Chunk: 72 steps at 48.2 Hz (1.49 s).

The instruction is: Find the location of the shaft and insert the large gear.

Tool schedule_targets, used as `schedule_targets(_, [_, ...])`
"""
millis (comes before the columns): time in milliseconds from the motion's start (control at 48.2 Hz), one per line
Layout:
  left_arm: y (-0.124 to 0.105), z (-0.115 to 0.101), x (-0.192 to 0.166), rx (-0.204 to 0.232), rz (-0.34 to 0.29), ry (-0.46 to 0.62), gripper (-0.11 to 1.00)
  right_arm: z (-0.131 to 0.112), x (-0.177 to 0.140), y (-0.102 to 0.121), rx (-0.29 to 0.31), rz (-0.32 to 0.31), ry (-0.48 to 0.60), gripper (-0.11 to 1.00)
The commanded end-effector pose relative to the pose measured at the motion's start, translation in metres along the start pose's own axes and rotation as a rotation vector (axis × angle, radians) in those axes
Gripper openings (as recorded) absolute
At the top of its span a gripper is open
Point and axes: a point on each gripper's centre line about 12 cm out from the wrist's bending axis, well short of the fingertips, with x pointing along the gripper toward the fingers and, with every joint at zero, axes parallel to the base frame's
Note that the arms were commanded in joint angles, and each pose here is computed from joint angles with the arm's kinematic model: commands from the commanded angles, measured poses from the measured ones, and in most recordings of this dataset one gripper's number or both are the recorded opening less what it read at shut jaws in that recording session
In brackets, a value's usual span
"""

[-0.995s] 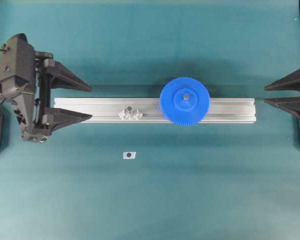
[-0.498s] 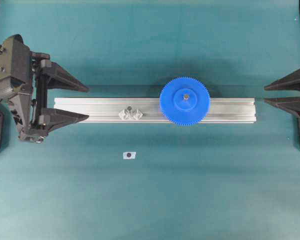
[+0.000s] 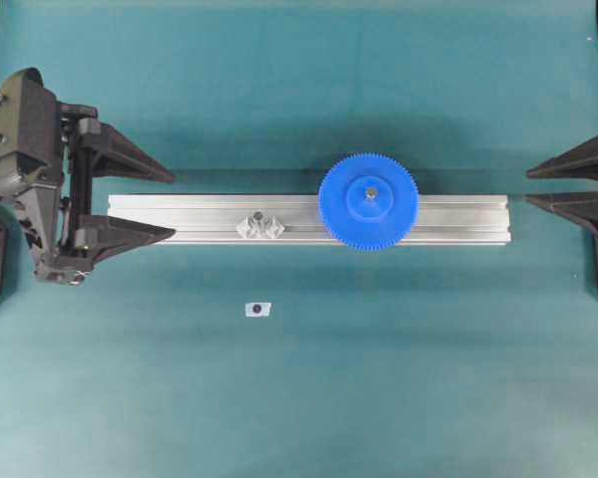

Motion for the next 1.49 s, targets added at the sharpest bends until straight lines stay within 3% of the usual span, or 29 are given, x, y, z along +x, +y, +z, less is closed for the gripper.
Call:
schedule_targets(0, [-0.0019,0.0074,-0.0016,0.003,-0.007,-0.027,0.76,0.0034,0.0005,0.0000,0.013,-0.001,-0.009,0.46])
schedule_targets(1472, [-0.0018,0.0014,-0.0021,0.000,-0.007,-0.013,0.76,0.0043,0.0005,0.0000,0.013,0.000,-0.017,0.46])
